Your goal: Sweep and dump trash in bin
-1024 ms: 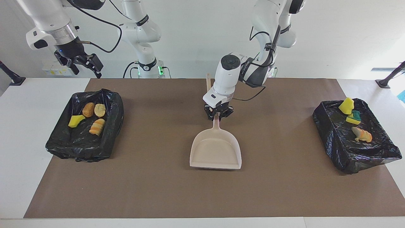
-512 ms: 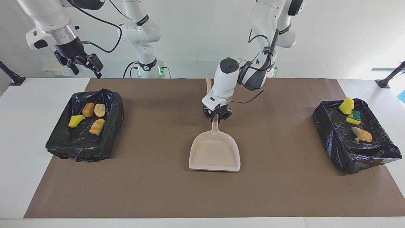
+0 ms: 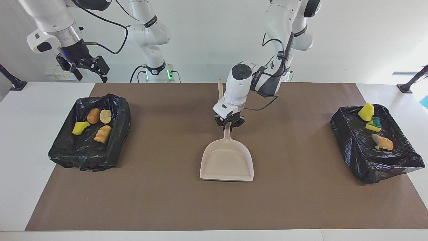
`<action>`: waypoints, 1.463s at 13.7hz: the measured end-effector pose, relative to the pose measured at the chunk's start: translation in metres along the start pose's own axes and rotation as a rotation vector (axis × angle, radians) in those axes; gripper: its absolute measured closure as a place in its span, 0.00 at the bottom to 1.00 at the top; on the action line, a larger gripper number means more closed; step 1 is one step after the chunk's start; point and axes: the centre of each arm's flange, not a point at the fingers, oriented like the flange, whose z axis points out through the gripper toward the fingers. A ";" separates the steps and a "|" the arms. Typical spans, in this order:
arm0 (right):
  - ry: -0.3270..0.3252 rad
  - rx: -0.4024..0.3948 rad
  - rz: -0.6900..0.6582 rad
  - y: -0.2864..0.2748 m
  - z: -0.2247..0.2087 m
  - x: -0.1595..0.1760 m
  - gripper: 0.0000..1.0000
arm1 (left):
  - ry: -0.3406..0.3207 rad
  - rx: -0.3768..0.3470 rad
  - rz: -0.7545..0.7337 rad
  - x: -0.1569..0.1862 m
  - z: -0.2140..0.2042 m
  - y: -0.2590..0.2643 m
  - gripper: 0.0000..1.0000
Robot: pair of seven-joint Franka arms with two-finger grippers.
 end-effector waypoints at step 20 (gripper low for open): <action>-0.019 0.020 -0.060 -0.035 0.002 -0.002 0.00 | -0.036 0.023 -0.106 0.066 -0.185 -0.205 0.00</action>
